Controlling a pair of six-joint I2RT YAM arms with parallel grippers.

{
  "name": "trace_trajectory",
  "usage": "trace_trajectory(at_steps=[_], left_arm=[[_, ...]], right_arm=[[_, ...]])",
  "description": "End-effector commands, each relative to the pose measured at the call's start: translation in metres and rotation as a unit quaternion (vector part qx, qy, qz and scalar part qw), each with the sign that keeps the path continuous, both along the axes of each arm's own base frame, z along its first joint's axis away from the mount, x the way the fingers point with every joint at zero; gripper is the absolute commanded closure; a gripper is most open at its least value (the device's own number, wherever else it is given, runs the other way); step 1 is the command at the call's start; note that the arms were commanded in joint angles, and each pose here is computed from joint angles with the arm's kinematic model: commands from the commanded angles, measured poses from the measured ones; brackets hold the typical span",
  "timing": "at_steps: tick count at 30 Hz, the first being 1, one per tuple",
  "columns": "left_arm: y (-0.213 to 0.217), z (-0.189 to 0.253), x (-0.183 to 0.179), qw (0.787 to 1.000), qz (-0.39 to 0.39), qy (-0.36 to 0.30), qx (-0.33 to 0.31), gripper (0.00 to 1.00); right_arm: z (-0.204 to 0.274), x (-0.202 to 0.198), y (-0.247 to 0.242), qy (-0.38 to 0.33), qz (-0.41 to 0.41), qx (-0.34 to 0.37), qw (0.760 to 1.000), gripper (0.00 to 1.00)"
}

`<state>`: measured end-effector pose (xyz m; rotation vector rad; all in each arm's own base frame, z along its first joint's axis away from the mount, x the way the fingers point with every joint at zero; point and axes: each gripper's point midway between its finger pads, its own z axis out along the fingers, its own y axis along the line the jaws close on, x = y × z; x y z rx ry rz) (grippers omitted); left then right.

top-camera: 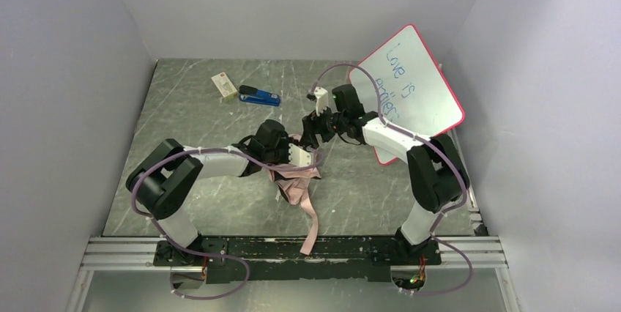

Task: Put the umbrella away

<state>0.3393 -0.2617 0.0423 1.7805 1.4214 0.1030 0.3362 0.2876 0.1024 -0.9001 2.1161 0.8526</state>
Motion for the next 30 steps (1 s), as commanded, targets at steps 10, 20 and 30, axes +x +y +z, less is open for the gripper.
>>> trace_trajectory(at_steps=[10,20,30], left_arm=[[-0.008,-0.003,-0.001,0.998,-0.024,-0.057,0.017,0.95],[-0.016,-0.013,-0.009,0.996,-0.015,-0.076,0.035,0.95],[-0.013,-0.013,-0.007,0.997,0.010,-0.073,0.025,0.94]], right_arm=[[-0.030,0.002,0.000,0.024,0.094,-0.043,0.994,0.21],[-0.065,-0.008,-0.004,0.084,0.124,-0.073,0.986,0.21],[-0.089,-0.040,-0.013,0.147,0.127,-0.073,0.978,0.43]])
